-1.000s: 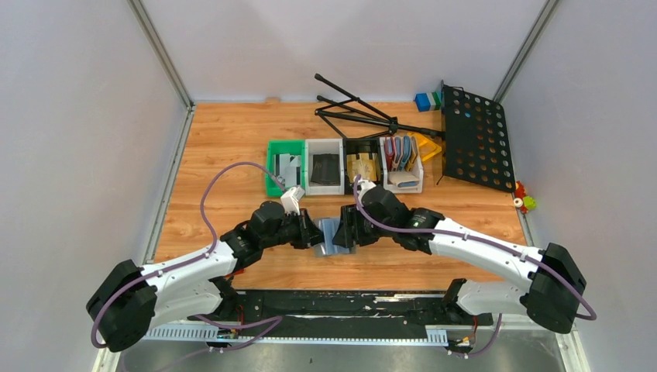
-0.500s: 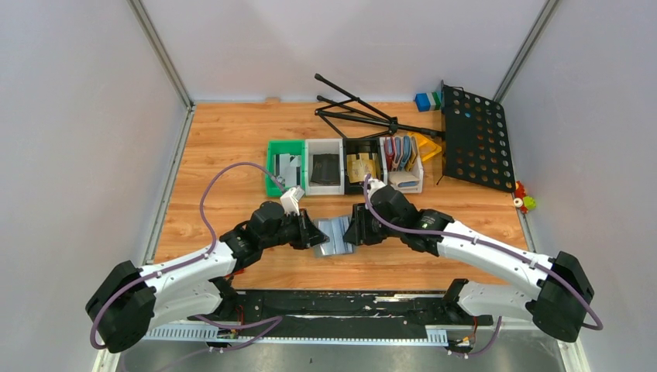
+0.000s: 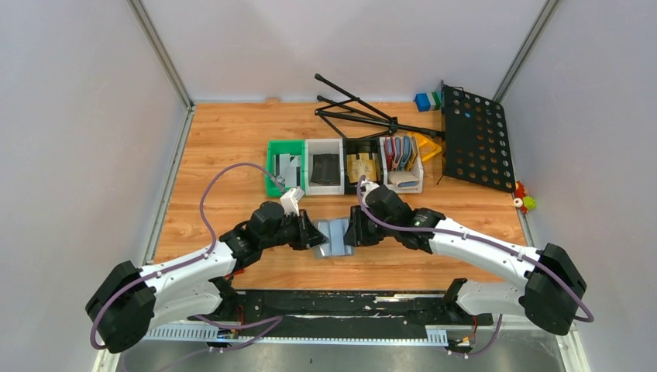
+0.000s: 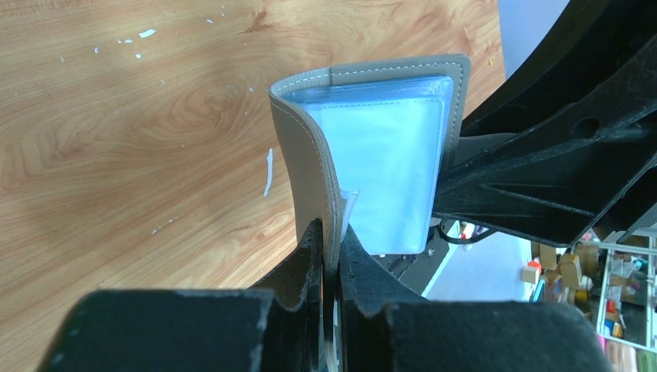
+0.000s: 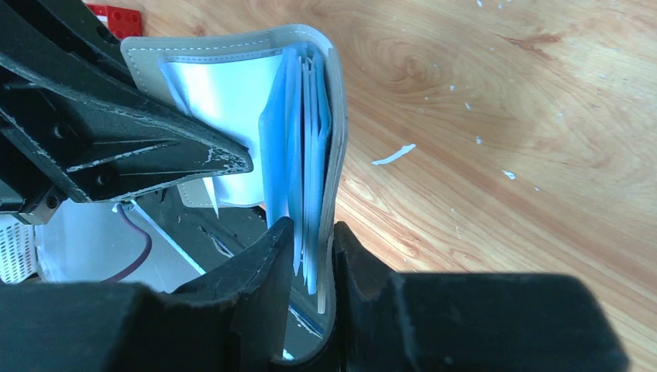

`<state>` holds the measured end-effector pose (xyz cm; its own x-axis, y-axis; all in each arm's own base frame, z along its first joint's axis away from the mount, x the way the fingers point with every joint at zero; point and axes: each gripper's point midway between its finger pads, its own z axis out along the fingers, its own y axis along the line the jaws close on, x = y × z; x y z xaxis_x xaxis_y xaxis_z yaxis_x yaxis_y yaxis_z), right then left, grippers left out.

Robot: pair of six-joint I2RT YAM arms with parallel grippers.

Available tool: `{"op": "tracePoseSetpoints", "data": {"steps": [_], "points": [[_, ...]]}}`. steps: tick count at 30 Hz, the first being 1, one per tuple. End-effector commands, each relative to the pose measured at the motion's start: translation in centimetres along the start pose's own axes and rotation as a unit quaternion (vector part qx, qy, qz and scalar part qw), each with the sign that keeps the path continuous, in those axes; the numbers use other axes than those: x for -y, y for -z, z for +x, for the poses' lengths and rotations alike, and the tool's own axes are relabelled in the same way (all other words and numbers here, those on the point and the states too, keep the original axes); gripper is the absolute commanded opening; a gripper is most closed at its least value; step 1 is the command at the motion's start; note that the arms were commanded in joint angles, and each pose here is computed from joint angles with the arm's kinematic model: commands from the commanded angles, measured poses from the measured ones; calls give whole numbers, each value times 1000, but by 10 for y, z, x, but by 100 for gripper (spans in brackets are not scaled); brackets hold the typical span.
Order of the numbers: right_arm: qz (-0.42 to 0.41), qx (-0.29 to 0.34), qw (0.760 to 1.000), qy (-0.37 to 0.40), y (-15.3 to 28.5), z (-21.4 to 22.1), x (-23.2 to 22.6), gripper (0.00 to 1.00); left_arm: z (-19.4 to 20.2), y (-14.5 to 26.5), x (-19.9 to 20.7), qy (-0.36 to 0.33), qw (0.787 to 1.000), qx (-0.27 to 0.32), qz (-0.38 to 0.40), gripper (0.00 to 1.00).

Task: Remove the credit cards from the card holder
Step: Remove the credit card from the card holder.

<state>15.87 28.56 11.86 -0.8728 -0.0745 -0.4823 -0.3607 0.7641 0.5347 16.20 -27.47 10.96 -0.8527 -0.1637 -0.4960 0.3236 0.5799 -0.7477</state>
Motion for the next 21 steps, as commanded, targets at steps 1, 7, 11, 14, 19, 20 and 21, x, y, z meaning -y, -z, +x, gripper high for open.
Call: {"op": "tracePoseSetpoints", "data": {"steps": [1,7,11,14,19,20,21], "points": [[-66,15,998,18,-2,-15,-30,26,-19,4,39,-11,997,24,74,7],[-103,16,994,15,-1,-13,-40,22,-19,4,47,-3,994,29,103,7],[-85,8,996,1,-4,-12,-31,4,-18,5,53,9,991,32,131,7],[-78,3,997,-3,-4,-10,-26,0,-16,5,50,10,992,31,124,9],[-79,8,997,-2,0,-12,-27,0,-14,5,30,1,997,32,73,20],[-73,9,997,-1,1,-12,-25,0,-14,5,25,-6,998,31,57,22],[-63,9,998,1,1,-12,-22,0,-13,6,19,-12,999,29,37,24]]}}
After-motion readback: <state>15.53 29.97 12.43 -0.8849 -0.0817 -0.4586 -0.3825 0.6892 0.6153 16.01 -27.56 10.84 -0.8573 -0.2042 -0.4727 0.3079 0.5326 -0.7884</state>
